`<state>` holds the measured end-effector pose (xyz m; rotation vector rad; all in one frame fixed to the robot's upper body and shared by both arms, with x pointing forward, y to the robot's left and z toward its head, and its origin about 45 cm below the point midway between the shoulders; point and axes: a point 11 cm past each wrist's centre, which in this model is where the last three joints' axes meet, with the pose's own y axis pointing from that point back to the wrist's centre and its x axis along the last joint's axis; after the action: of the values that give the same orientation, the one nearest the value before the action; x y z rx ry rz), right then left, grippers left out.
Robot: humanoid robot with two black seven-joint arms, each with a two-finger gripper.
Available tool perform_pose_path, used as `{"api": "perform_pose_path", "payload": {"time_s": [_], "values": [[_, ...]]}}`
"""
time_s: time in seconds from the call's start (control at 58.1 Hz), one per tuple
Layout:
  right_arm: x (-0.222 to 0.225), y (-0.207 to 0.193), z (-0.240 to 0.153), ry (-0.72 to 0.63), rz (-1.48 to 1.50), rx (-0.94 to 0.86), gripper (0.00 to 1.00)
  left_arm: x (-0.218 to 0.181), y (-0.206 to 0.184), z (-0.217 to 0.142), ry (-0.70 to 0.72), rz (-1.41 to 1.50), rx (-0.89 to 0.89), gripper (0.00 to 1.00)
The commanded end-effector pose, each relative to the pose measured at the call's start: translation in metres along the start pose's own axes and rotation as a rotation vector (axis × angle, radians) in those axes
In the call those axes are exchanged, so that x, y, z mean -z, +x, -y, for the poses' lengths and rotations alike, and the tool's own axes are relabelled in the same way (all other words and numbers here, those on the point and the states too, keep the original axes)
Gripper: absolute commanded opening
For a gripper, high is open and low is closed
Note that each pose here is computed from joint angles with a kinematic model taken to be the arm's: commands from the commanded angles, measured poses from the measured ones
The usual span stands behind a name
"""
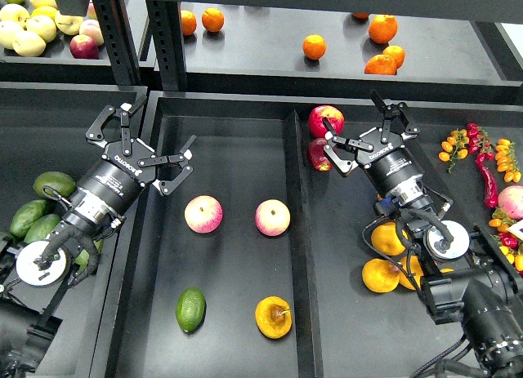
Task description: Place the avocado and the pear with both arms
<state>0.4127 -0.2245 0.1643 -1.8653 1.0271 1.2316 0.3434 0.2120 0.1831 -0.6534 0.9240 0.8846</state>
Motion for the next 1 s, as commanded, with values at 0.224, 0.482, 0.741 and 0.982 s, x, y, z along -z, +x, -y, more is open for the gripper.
{"api": "perform_pose_path", "payload": {"time_s": [0.224,0.482,0.741,0.982], "values": [[0.001,0.0,0.0,0.003,-0.001,0.001,0.99,-0.005,-0.008,-0.001,-0.013,0.019,0.067,1.0],[0.003,-0.002,0.002,0.004,-0.003,0.005,0.99,-0.002,-0.006,-0.002,0.012,0.018,0.061,1.0],[0.004,-0.004,0.005,0.003,-0.005,0.009,0.99,0.004,-0.004,-0.002,0.079,0.021,0.056,1.0],[0.004,-0.003,0.005,0.004,-0.005,0.006,0.99,0.024,-0.003,-0.002,0.254,0.026,0.055,0.99]]}}
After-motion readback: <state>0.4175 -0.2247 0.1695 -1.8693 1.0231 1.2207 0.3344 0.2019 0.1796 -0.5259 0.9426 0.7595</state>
